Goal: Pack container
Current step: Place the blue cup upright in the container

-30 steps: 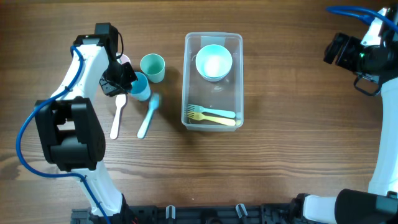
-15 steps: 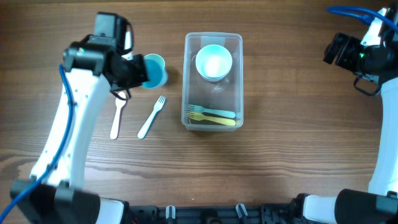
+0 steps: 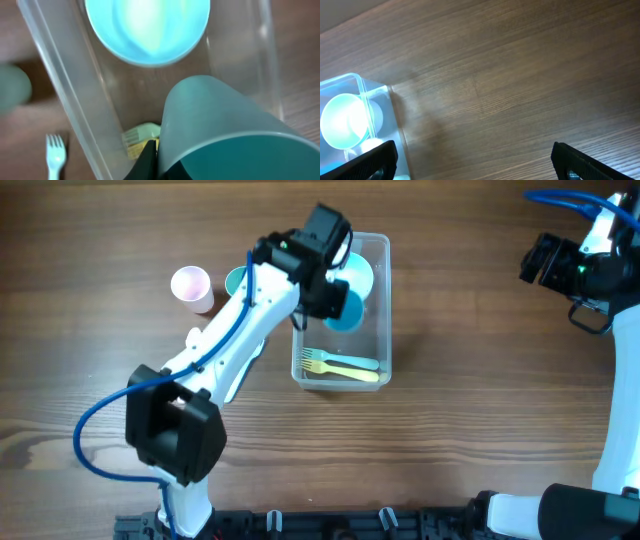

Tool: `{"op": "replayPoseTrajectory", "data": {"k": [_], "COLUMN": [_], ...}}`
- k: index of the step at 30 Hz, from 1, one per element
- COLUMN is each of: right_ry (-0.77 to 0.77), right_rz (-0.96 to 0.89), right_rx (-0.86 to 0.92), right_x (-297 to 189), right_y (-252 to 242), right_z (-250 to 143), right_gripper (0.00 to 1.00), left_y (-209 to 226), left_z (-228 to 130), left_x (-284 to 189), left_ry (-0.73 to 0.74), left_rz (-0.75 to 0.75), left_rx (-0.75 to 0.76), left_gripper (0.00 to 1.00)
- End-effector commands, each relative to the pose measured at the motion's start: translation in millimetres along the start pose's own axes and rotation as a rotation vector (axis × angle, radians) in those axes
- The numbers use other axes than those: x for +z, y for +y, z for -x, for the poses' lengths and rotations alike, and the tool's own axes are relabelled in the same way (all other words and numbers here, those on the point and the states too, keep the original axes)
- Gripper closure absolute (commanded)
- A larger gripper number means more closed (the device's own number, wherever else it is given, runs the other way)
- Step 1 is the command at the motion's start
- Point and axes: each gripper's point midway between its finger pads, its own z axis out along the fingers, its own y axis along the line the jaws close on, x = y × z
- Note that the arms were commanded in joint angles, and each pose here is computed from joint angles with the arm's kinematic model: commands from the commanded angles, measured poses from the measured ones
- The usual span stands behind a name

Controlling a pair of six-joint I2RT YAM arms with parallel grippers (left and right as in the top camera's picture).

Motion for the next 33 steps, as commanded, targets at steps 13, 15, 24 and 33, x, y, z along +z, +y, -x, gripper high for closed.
{"op": "replayPoseTrajectory", "data": {"k": [13, 15, 24, 33], "right_ry": [0.016, 0.016, 0.016, 0.016], "right_rz": [0.005, 0.005, 0.005, 0.005], "right_rx": [0.018, 0.018, 0.018, 0.018], "right_x": [6.0, 6.0, 6.0, 6.0], "right_y": [0.6, 0.6, 0.6, 0.6], "right_z": [-1.8, -1.9, -1.8, -1.9], "right_gripper": [0.00, 0.00, 0.00, 0.00], "left_y": [18.9, 20.3, 20.1, 28.6], "left_z": [-9.3, -12.0, -7.0, 46.1], "left_x": [64.6, 72.6, 64.7, -51.3], "left_ry": [0.159, 0.176, 0.171, -0.009], "left_rz": [0.015, 0.018, 0.023, 0.100], "left_rx": [0.028, 0.026, 0.017, -0.040], "left_gripper": [0.94, 0.92, 0.64, 0.52]}}
